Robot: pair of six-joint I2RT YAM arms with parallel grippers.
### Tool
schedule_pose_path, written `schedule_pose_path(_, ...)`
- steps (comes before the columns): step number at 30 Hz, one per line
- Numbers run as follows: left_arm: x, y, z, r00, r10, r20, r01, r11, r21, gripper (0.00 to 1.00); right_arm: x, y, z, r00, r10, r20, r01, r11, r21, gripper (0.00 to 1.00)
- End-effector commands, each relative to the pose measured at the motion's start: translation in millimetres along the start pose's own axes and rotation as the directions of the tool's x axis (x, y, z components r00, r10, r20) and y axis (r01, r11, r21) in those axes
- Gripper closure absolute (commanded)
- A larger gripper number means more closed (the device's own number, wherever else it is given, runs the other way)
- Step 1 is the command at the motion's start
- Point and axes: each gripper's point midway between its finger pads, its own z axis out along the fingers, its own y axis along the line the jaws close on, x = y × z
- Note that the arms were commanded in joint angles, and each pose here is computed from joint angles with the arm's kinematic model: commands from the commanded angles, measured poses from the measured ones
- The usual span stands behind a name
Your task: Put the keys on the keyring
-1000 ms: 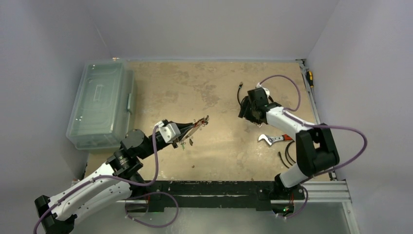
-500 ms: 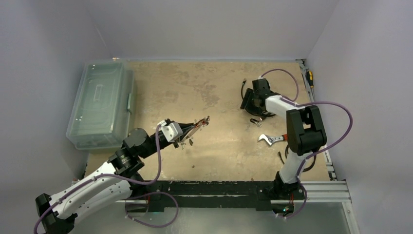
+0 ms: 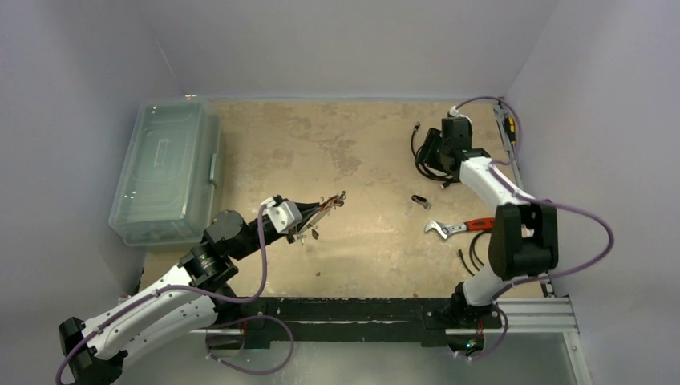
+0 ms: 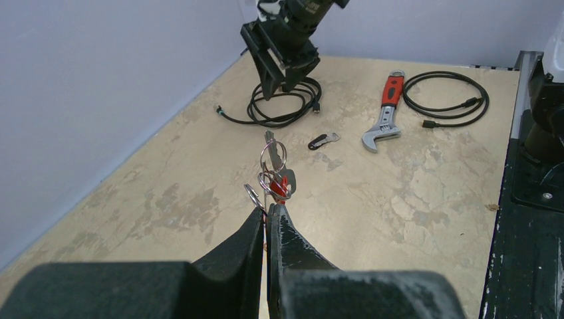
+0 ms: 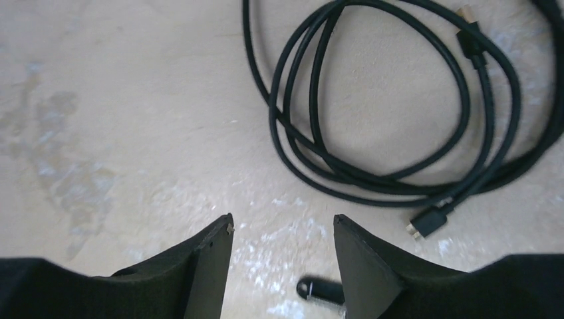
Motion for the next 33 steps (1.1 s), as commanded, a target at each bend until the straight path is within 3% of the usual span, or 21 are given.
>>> schedule_pose_path(1,-30.8,6.8,0.6,0.996,0.007,0.084,-0.005,1.0,-0.018,1.0,9.2,-13.1,-32.8,0.998,-0.054,0.023,0.053,0.998,0.02,0.42)
schedule_pose_path(9,-32.5,6.5,-0.3,0.996,0.005,0.089,-0.003,1.0,-0.017,1.0,56.0,-57.1,-47.1,0.989,-0.109,-0.099,0.124,0.98,0.159,0.47)
schedule_pose_path(15,-33.6,5.6,-0.7,0.996,0.002,0.094,-0.001,1.0,-0.012,1.0,75.9,-52.2,-37.3,0.974,-0.142,-0.174,0.163,0.981,0.11,0.56)
schedule_pose_path(21,-33.5,5.6,-1.2,0.996,-0.001,0.093,0.002,1.0,-0.013,1.0,90.7,-45.1,-22.6,0.946,-0.207,-0.249,0.238,0.966,0.1,0.57)
schedule_pose_path(33,-33.5,4.9,-0.8,0.996,-0.002,0.092,0.002,1.0,-0.009,1.0,83.2,-41.3,-15.8,0.939,-0.241,-0.246,0.278,0.952,0.127,0.62)
